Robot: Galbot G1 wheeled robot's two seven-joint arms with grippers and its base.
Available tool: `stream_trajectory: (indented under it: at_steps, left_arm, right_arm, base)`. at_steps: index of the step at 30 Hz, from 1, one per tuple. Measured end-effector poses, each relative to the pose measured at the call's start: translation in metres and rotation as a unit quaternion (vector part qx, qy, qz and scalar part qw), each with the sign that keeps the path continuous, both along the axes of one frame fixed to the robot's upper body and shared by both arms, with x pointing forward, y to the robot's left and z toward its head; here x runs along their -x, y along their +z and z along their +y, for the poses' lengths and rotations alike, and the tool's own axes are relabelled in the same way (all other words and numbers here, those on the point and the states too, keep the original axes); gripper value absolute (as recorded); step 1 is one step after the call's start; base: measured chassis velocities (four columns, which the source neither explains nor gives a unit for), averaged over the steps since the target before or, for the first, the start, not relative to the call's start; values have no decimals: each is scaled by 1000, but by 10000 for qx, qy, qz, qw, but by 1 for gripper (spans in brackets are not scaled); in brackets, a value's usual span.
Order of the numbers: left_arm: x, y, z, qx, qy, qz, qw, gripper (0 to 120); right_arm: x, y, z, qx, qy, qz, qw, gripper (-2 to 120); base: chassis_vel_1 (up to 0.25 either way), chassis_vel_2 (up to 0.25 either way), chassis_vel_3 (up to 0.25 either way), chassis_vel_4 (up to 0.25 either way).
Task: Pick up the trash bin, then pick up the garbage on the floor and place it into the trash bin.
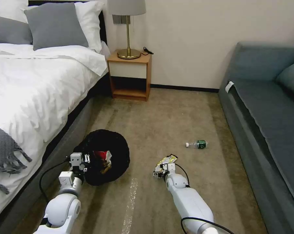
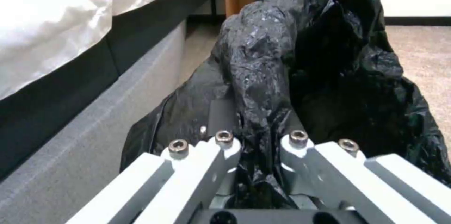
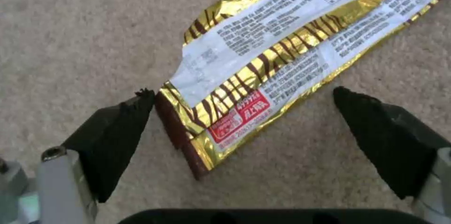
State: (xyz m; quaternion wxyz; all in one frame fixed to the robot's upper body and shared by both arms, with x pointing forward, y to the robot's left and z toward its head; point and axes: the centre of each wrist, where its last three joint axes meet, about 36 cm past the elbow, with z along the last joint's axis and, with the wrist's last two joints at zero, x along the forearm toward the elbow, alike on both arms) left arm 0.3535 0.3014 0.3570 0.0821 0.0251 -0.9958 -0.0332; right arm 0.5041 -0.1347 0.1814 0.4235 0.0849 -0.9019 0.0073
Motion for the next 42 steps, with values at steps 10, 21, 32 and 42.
stream_trajectory:
  at_steps: [10, 21, 32, 42]
  left_arm:
    - [-1, -4, 1, 8, 13, 14, 10000, 4]
    - [-1, -7, 0, 32, 6, 22, 10000, 4]
    - [-1, -7, 0, 41, 5, 16, 10000, 4]
    - [-2, -6, -2, 58, -25, -2, 10000, 4]
  right_arm:
    - [3, -3, 7, 386, 350, -322, 9981, 97]
    - [10, -17, 8, 1484, 1217, -895, 9773, 98]
    - [11, -20, 7, 1599, 1303, -876, 9746, 100]
    - [8, -14, -8, 742, 574, -157, 9955, 99]
  base:
    - [0, 0, 0, 0]
    - [0, 0, 0, 0]
    - [0, 0, 0, 0]
    - [0, 0, 0, 0]
